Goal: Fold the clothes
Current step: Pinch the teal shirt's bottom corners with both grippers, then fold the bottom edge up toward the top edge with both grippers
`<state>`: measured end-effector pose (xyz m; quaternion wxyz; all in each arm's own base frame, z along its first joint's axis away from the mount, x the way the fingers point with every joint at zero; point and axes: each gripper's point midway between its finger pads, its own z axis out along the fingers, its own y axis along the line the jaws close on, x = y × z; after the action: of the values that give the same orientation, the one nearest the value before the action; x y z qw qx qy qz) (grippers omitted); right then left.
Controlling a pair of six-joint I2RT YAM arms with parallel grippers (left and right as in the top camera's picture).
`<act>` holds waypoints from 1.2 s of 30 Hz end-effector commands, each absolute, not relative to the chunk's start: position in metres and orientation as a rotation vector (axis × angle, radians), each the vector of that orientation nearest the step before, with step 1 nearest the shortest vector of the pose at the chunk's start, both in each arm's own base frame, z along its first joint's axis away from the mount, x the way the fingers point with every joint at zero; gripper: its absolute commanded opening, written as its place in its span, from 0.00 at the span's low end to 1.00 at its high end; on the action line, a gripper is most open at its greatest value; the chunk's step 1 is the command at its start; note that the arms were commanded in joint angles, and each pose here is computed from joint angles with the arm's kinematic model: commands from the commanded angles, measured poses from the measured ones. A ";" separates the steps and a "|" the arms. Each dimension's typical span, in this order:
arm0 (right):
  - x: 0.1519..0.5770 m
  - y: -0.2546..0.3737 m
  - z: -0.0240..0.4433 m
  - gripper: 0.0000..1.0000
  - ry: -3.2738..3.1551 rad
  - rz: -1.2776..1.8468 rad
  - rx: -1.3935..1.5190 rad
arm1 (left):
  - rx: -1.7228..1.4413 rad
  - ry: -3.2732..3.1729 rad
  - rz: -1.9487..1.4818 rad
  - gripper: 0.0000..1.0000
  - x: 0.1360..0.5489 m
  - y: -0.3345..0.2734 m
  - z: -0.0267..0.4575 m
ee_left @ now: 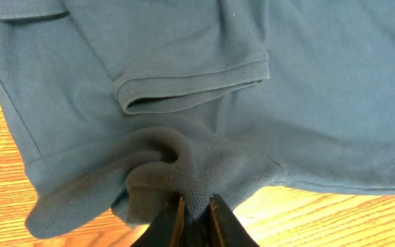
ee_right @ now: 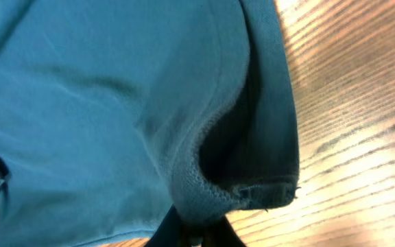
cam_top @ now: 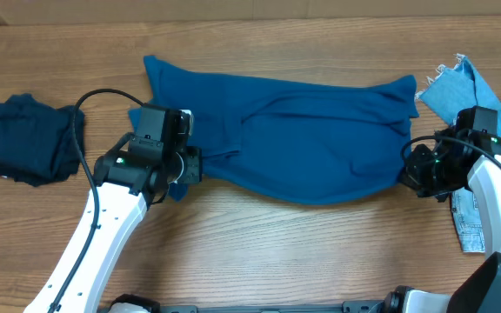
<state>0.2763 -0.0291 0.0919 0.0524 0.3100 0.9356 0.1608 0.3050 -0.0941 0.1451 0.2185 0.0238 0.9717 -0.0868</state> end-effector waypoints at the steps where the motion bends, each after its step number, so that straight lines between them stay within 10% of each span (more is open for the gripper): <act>1: 0.286 -0.032 0.101 0.04 2.812 0.491 0.919 | 0.083 2.638 -0.236 0.14 0.311 -0.093 0.161; 36: 0.411 -0.074 0.056 0.05 2.472 0.467 0.887 | 0.014 2.585 -0.395 0.09 0.411 -0.086 0.082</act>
<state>0.4087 -0.0615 0.0651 0.2379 0.3112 0.8985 0.1981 0.3990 -0.0902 0.0738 0.2411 0.0165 0.9587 -0.1501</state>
